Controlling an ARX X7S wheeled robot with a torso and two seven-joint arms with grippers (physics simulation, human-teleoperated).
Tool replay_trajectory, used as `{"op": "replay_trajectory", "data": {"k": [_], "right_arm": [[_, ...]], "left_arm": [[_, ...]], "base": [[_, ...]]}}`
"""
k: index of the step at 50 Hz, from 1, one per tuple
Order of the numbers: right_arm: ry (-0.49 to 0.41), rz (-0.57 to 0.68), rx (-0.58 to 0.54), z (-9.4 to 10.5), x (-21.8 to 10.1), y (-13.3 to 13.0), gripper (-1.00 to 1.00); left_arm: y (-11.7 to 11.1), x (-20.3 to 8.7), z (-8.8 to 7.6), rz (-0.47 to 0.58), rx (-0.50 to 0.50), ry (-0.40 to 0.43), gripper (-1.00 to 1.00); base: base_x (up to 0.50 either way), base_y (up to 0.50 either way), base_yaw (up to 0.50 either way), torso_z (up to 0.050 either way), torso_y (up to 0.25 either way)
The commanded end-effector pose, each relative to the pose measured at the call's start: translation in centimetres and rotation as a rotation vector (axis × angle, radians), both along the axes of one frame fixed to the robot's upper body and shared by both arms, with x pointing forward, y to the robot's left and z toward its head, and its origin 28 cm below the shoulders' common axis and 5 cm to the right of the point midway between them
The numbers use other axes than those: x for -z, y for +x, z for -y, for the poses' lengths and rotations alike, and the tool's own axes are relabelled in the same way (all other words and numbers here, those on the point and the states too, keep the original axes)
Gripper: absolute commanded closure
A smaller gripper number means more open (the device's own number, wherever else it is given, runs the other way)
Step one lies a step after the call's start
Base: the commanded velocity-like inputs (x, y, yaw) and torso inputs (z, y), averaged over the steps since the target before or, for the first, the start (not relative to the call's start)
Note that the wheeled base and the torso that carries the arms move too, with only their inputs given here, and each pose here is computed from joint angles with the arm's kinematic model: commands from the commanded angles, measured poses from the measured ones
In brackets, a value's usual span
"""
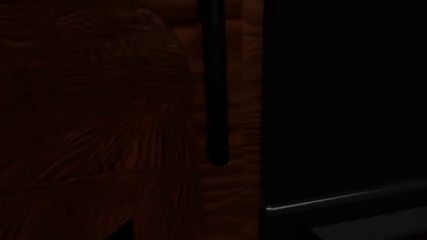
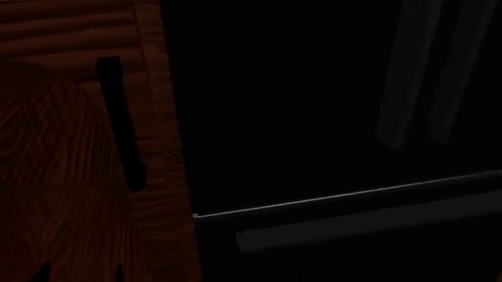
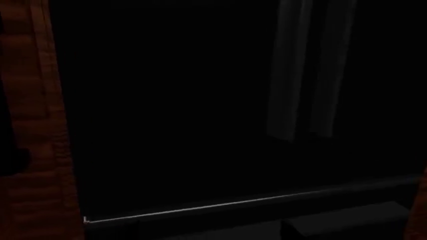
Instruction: Navigate to the stove.
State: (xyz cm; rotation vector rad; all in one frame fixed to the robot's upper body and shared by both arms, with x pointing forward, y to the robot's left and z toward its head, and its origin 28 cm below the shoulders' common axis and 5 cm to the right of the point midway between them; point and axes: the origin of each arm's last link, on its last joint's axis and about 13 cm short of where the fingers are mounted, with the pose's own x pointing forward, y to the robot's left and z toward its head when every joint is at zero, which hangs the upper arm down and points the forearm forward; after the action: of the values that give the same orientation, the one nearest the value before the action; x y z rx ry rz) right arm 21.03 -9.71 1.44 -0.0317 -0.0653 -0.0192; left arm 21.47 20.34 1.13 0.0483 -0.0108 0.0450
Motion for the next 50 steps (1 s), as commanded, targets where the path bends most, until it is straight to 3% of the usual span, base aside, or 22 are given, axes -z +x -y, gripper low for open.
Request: {"op": "replay_trajectory", "data": {"k": [1,11,50], "right_arm": [[0.012,0.011,0.0,0.03,-0.09,-0.07,-1.0],[0.037,0.027,-0.021,0.19,-0.2,-0.23,-1.0],[0.042,0.017,-0.028,0.18,-0.21,-0.26,-1.0]], "left_arm": [[-0.03,0.0,-0.05,0.003,0.0,0.001,-1.0],[-0.08,-0.05,0.01,0.008,0.004,0.003,-1.0],[-0.17,-0.12,-0.02,0.008,0.0,0.0,-1.0]], "base": [[0.0,0.0,-0.5,0.0,0.0],[0.12,-0.03,-0.5,0.0,0.0],[0.33,-0.14,-0.39,0.0,0.0]]}}
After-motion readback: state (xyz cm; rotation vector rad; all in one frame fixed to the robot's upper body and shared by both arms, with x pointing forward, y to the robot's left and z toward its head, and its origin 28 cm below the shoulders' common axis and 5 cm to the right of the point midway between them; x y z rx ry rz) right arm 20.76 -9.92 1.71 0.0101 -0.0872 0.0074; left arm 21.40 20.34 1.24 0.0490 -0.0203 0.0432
